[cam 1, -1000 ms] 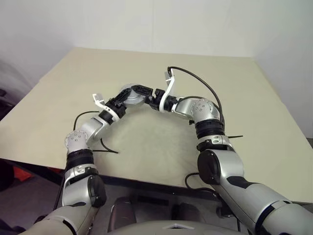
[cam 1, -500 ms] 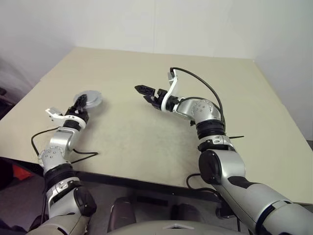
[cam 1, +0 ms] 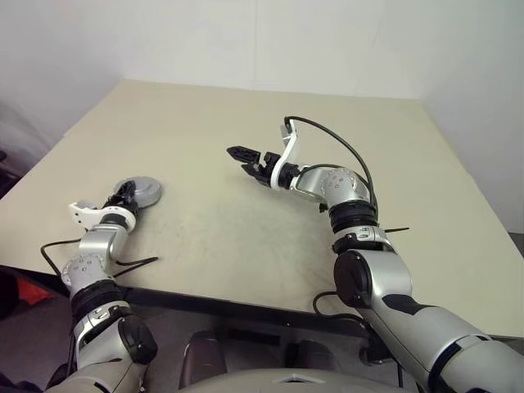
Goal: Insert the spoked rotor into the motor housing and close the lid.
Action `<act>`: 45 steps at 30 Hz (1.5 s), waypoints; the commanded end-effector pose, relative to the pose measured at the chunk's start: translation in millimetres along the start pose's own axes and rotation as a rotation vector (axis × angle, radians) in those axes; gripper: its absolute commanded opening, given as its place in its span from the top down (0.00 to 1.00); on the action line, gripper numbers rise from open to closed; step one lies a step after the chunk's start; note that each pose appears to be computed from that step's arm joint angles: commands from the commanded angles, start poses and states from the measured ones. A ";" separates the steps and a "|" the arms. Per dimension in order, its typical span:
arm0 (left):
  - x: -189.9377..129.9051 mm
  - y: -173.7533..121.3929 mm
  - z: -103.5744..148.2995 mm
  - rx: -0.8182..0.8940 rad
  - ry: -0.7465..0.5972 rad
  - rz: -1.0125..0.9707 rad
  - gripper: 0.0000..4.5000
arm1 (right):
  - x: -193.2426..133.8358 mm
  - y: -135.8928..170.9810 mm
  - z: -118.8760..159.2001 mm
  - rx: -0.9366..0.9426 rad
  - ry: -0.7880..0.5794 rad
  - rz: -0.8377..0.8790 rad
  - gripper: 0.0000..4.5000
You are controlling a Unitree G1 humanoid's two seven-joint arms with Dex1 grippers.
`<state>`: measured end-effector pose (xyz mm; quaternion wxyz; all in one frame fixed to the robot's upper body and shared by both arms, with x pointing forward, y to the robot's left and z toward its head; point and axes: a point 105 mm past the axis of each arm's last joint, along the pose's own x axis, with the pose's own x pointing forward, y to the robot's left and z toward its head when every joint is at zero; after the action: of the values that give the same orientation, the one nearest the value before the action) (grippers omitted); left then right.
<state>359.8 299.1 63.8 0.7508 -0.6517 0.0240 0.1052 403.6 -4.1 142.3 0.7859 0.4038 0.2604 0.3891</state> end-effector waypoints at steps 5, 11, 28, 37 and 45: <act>-2.2 -5.9 6.3 0.020 -0.005 -0.001 0.51 | 1.1 10.7 8.2 -0.015 -0.020 0.028 0.01; -12.2 7.3 -15.2 0.017 0.124 0.052 0.18 | 1.9 10.0 6.0 -0.010 -0.011 0.023 0.00; -83.2 34.9 -96.7 0.006 0.571 0.160 0.04 | -1.2 4.5 7.5 -0.028 0.008 -0.009 0.00; -75.4 -40.2 -146.3 0.328 0.780 -0.167 0.04 | -20.3 -10.5 4.8 -0.532 0.051 -0.018 0.00; -77.6 -37.6 -171.9 0.777 0.918 -0.305 0.04 | -87.9 -59.2 -18.8 -0.972 0.338 0.063 0.00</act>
<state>307.6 120.2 79.4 0.8415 -0.3405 0.3084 -0.2842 365.7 -95.7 70.9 0.8317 -0.0621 0.1996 0.5144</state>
